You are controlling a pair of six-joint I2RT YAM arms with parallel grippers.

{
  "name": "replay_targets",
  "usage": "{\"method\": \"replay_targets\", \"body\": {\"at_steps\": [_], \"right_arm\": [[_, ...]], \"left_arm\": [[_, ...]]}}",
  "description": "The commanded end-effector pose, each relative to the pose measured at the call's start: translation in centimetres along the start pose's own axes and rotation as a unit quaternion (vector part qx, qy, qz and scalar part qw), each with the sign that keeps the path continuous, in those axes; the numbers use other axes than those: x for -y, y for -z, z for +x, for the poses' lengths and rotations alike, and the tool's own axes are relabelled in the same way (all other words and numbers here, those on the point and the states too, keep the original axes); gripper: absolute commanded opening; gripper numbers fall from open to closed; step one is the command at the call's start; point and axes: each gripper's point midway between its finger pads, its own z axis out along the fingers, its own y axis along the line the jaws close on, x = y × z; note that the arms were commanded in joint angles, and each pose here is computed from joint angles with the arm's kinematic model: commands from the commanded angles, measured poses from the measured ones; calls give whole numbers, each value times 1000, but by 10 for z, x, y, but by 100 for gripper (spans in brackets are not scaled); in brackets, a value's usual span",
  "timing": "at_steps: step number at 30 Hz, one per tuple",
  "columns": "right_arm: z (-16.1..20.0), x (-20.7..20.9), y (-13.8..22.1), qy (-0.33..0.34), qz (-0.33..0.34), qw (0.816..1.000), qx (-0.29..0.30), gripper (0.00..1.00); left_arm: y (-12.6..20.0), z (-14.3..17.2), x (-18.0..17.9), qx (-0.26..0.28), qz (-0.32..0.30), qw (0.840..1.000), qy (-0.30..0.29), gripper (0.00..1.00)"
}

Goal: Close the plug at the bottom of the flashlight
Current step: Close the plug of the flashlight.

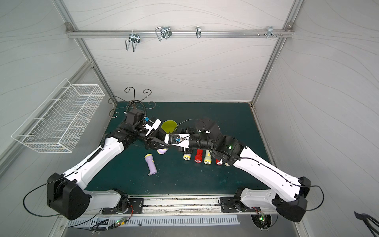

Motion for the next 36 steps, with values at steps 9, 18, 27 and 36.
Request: {"method": "replay_targets", "body": {"at_steps": [9,18,27,36], "right_arm": [[-1,5,-1,-21,0,1000,5,34],[3,-1,-5,-30,-15,999,3,20],[0,-7,-3,-42,-21,999,10,6],[-16,-9,44,-92,10,995,45,6]], "left_arm": [[3,-21,36,34,80,995,-42,0],[3,-23,36,34,81,995,-41,0],[5,-27,32,39,72,996,-34,0],[-6,-15,-16,-17,-6,996,90,0]]}}
